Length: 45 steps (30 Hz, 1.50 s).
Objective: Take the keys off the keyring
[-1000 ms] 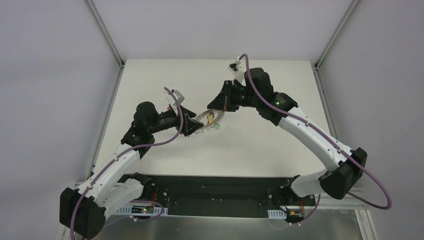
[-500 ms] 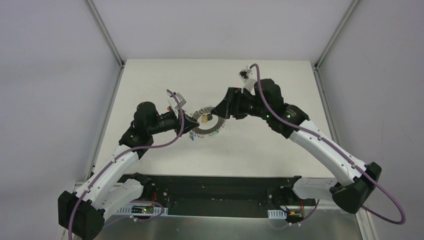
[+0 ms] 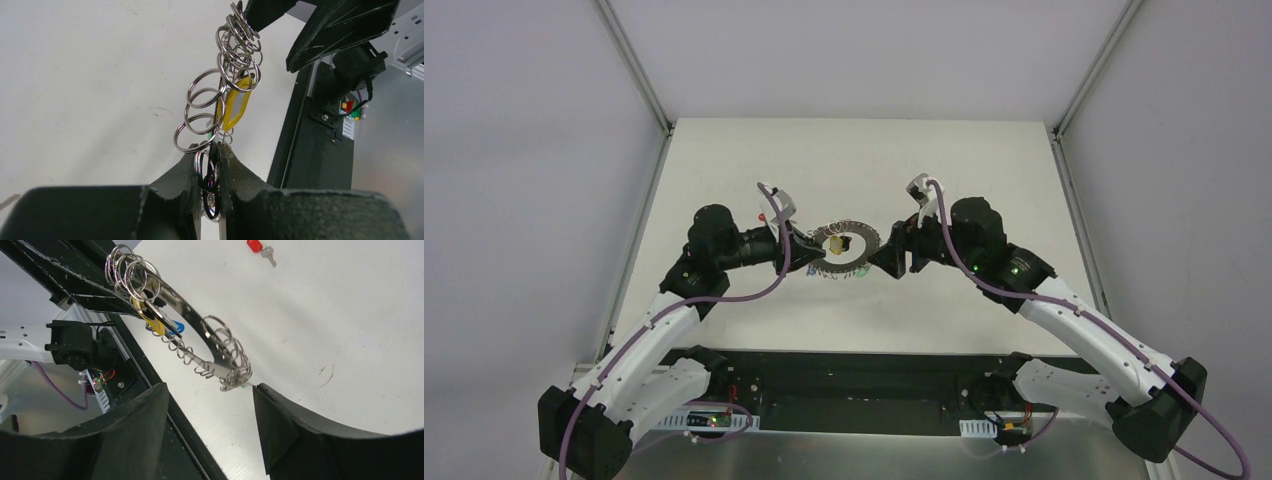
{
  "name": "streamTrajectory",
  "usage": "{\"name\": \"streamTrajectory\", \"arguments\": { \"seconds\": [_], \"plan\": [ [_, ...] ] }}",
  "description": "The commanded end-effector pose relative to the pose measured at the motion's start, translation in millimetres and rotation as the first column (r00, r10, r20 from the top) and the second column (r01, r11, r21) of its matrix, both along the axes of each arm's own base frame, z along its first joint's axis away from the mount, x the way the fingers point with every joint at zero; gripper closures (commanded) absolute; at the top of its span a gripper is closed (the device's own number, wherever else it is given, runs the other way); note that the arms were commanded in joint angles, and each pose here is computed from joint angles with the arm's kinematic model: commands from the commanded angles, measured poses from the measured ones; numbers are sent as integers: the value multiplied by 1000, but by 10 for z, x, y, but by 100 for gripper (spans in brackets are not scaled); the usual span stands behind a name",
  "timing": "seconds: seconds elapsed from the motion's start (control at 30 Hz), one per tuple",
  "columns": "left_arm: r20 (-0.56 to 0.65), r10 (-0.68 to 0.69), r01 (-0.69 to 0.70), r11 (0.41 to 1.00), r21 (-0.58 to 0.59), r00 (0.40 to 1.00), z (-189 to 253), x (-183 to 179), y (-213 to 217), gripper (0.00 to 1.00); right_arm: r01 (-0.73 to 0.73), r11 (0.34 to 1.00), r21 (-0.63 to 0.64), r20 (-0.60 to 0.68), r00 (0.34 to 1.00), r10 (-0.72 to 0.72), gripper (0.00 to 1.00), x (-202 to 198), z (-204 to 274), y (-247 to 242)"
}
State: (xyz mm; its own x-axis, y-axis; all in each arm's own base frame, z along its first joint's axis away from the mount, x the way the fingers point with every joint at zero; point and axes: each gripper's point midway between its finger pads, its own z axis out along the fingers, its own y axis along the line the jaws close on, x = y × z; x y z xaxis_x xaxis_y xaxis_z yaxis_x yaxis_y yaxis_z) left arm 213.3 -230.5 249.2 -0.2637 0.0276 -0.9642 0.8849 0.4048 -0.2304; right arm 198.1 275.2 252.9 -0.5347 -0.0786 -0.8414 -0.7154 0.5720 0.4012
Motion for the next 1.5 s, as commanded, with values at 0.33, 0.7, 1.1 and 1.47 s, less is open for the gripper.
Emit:
{"name": "streamTrajectory", "arguments": {
  "seconds": [0.33,0.7,1.1,1.47],
  "plan": [
    [248,-182,217,969,-121,952,604,-386,-142,100,-304,952,40,166,941,294,45,-184,289,316],
    [207,-21,59,982,-179,978,646,-175,-61,37,-203,979,-17,337,921,197,100,25,485,165],
    [165,60,-38,991,-130,985,523,-28,20,28,-41,998,-39,631,773,57,100,325,1162,-78],
    [67,6,1,995,-104,998,353,29,-91,25,-131,986,104,750,661,9,100,288,1921,93]
  ]
}}
